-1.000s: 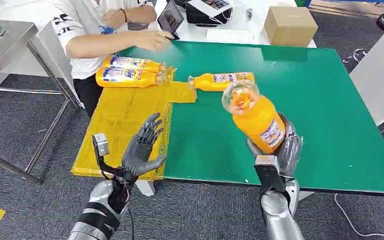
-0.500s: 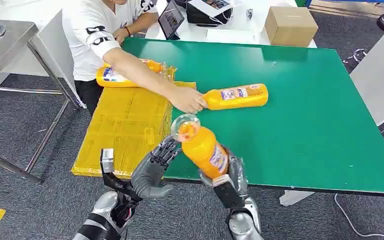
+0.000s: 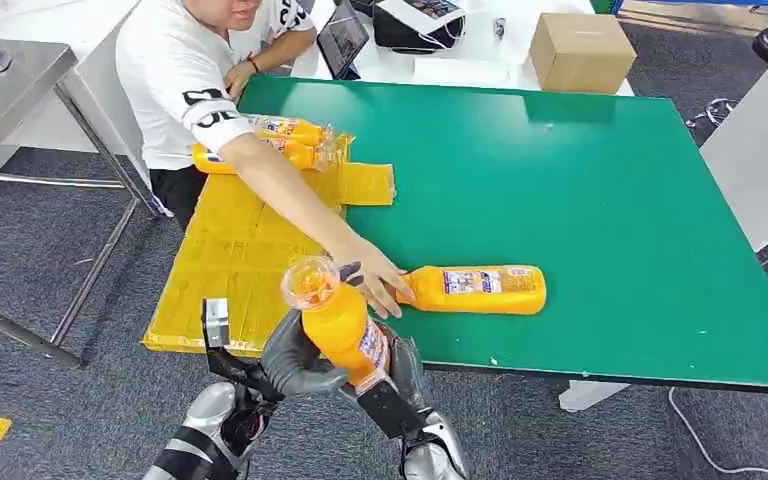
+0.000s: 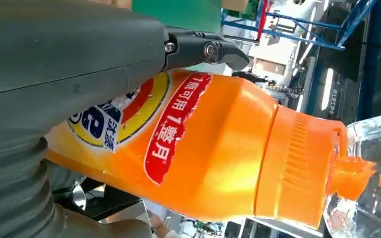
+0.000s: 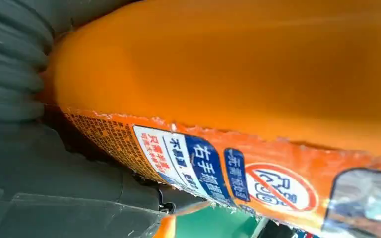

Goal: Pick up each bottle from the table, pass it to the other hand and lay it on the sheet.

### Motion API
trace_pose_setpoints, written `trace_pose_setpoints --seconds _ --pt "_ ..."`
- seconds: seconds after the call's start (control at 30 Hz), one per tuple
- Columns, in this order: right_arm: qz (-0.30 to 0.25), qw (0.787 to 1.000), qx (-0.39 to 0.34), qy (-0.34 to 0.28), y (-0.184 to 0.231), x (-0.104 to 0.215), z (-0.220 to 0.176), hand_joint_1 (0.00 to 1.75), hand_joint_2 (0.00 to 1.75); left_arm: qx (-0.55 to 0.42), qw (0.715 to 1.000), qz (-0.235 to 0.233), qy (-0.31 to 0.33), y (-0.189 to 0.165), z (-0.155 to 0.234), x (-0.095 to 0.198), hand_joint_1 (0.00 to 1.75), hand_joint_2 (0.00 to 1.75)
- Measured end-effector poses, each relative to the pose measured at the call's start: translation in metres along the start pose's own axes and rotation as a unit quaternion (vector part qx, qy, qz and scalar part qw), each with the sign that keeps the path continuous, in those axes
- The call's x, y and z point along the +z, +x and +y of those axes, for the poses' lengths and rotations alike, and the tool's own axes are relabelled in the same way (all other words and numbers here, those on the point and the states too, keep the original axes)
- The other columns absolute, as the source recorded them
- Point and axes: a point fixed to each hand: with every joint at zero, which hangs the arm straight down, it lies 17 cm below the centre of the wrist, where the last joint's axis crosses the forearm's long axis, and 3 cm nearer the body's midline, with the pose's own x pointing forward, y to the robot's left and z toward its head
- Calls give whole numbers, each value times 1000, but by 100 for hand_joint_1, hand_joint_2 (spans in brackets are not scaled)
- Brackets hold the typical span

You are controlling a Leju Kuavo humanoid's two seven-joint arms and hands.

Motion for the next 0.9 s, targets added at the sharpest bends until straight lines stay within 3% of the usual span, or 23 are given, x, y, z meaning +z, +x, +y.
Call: trace_pose_setpoints --seconds 0.5,0.53,0.57,0.8,0.9 --pt "14 998 15 60 -11 10 35 175 175 -18 1000 14 21 -8 12 4 2 175" --pt "15 998 15 63 -12 11 36 175 175 -19 999 13 23 -8 13 4 47 175" --pt "16 998 14 65 -12 11 37 175 175 -20 999 13 25 -8 14 4 173 175" --pt "24 997 11 68 -16 12 40 175 175 -28 999 17 37 -10 19 5 175 175" --pt "23 997 10 68 -15 12 40 145 175 -19 999 14 38 -9 19 6 175 175"
